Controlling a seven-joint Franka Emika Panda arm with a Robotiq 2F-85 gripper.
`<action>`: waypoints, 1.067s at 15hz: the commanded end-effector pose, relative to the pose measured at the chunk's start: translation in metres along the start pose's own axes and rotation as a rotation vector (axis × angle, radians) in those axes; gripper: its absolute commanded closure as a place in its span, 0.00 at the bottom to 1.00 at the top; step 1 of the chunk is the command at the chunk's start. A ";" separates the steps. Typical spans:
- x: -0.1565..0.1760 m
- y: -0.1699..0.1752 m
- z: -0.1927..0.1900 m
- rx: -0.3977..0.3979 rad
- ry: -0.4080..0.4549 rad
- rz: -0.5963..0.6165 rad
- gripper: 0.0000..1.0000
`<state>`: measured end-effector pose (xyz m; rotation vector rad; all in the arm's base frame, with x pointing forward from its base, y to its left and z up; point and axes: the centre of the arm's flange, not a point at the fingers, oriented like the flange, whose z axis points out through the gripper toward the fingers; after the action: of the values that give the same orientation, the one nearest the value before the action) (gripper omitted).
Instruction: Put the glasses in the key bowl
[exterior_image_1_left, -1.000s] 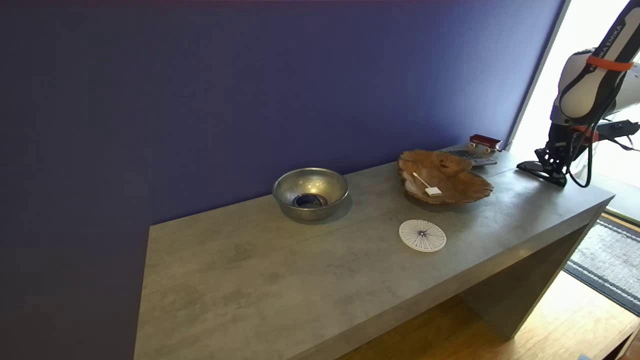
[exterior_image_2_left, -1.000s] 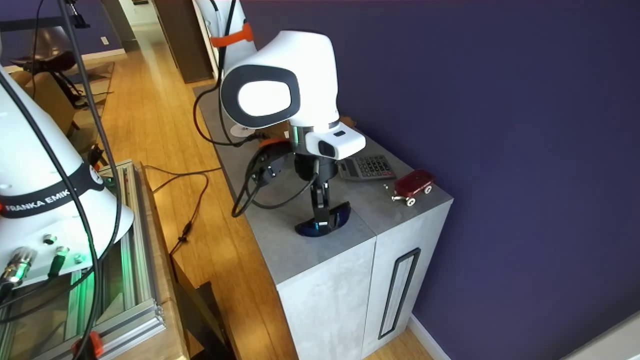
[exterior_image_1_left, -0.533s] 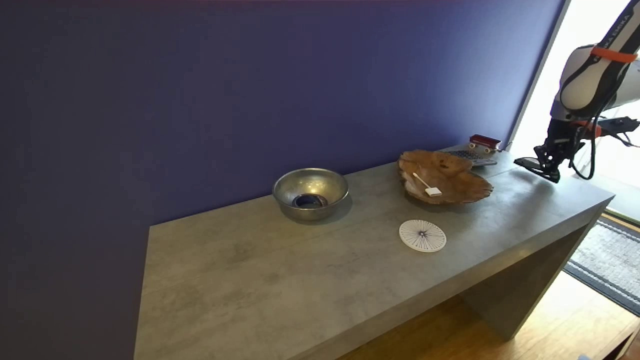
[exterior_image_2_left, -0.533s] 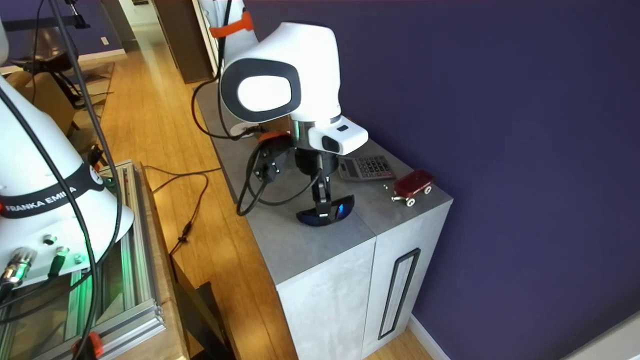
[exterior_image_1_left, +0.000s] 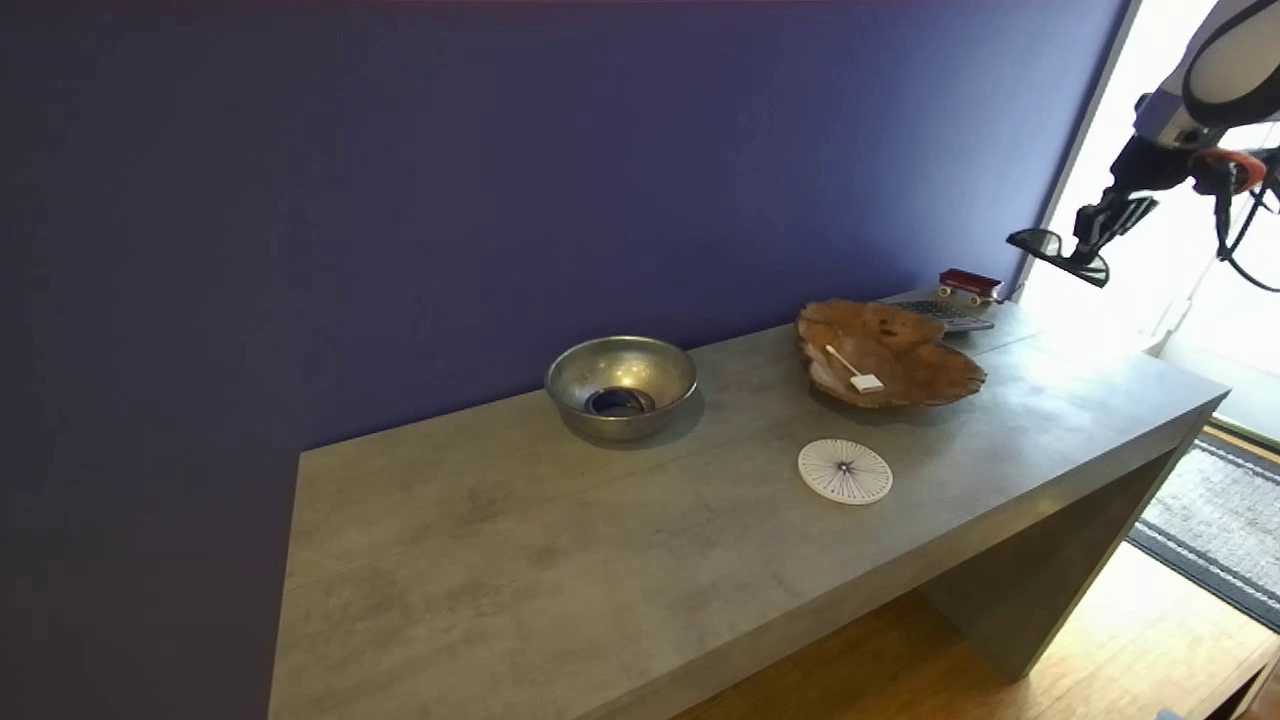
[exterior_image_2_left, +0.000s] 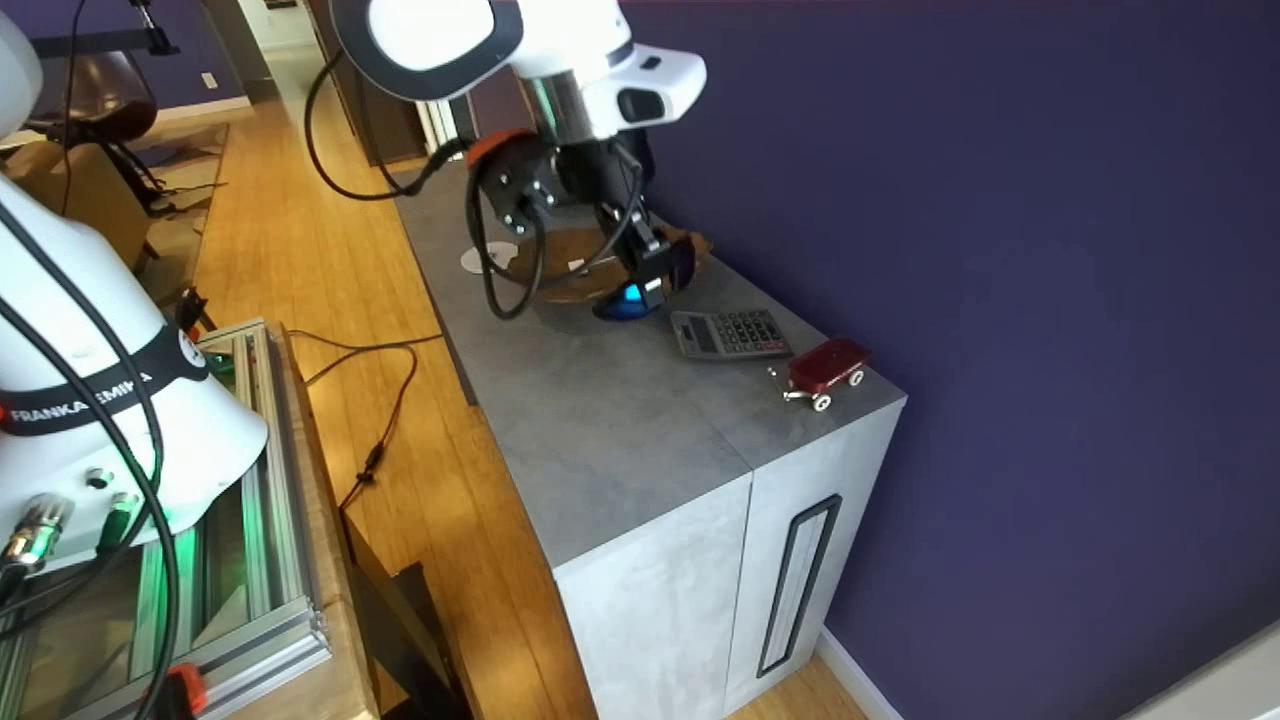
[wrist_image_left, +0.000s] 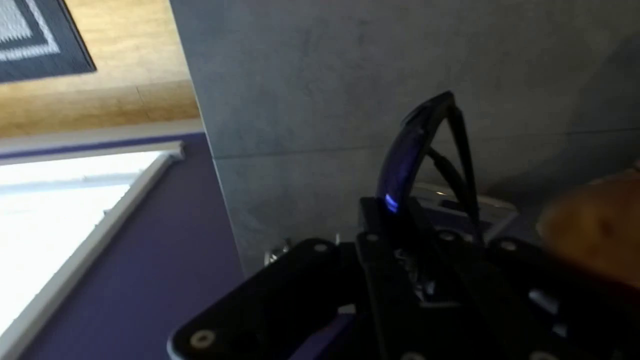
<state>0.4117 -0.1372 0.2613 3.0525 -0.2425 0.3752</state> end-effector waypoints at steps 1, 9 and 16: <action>-0.010 -0.085 -0.051 0.005 0.088 -0.196 0.96; 0.000 -0.147 -0.054 0.019 0.124 -0.370 0.85; 0.037 -0.257 -0.055 -0.048 0.116 -0.671 0.96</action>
<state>0.4374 0.0669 0.3154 2.9013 0.5947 0.5349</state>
